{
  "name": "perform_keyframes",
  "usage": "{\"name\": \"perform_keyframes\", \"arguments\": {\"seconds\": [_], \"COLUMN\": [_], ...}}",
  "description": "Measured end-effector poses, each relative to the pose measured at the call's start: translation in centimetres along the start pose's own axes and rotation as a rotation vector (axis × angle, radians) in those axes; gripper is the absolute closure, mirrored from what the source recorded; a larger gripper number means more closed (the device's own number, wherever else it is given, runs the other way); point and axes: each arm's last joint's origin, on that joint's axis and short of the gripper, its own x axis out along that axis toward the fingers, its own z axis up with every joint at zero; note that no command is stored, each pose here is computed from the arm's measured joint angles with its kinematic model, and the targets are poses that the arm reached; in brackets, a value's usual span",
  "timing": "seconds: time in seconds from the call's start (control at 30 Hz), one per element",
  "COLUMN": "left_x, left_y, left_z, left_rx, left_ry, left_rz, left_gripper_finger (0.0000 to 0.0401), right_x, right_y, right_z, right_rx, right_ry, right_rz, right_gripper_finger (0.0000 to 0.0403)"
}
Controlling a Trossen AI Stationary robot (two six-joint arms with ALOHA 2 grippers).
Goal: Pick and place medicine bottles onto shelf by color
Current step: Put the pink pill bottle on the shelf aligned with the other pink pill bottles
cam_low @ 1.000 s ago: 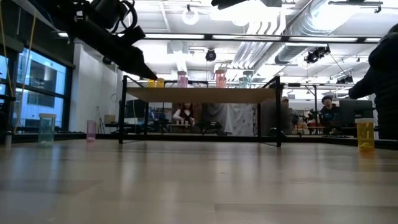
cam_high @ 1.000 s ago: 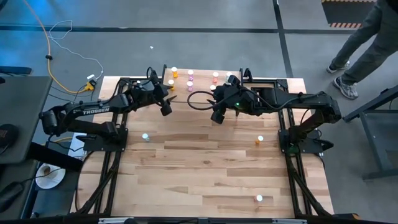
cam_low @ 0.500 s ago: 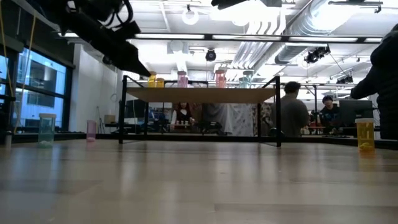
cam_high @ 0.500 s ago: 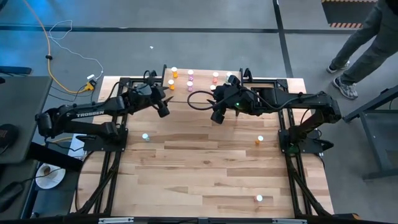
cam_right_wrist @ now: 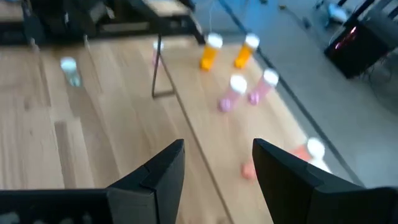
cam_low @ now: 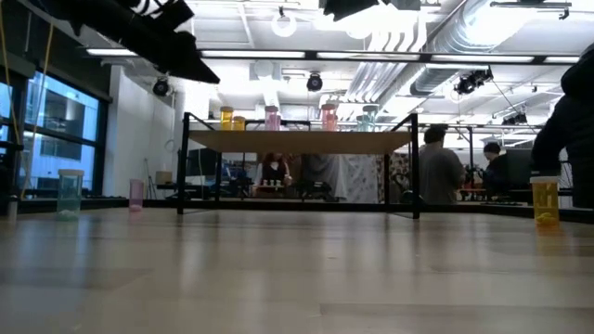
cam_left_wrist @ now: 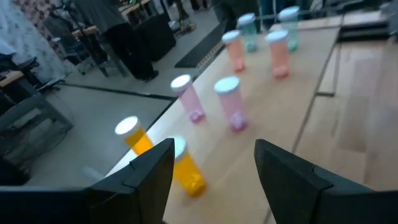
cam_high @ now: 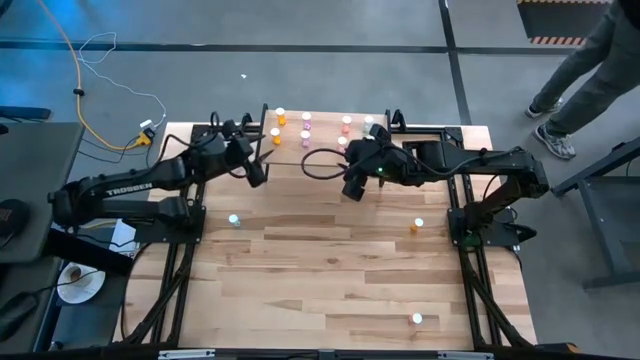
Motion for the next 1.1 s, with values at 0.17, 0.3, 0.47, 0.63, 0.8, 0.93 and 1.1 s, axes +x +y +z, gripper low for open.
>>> {"name": "perform_keyframes", "arguments": {"seconds": [0.17, 0.3, 0.47, 0.63, 0.8, 0.93, 1.1], "left_x": [-1.1, -2.1, -3.3, -4.2, -4.7, -5.3, -5.9], "left_y": [-0.9, -1.6, -2.5, -3.4, -4.3, -5.1, -5.9], "left_z": [0.7, 1.1, 0.9, 0.5, 0.5, 0.6, 0.4], "left_rx": [0.003, -0.002, -0.046, -0.087, -0.125, -0.14, -0.143], "left_ry": [-0.058, -0.096, -0.07, -0.025, -0.016, -0.019, -0.003], "left_rz": [-0.056, -0.107, -0.182, -0.25, -0.314, -0.368, -0.413], "left_gripper_finger": [0.0188, 0.0188, 0.0188, 0.0188, 0.0188, 0.0188, 0.0188], "right_x": [-0.3, -0.6, -1.1, -1.7, -0.7, -0.5, -1.0], "right_y": [0.3, 0.7, 1.4, 2.3, 3.9, 5.1, 6.7], "right_z": [-1.2, -1.8, -2.1, -2.5, -5.4, -7.3, -8.8], "right_rx": [0.029, 0.037, 0.033, 0.05, 0.048, 0.065, 0.105], "right_ry": [0.107, 0.156, 0.175, 0.193, 0.272, 0.32, 0.34], "right_rz": [0.0, -0.001, 0.016, 0.032, -0.004, -0.022, -0.01], "right_gripper_finger": [0.0221, 0.0221, 0.0221, 0.0221, 0.0221, 0.0221, 0.0221]}}
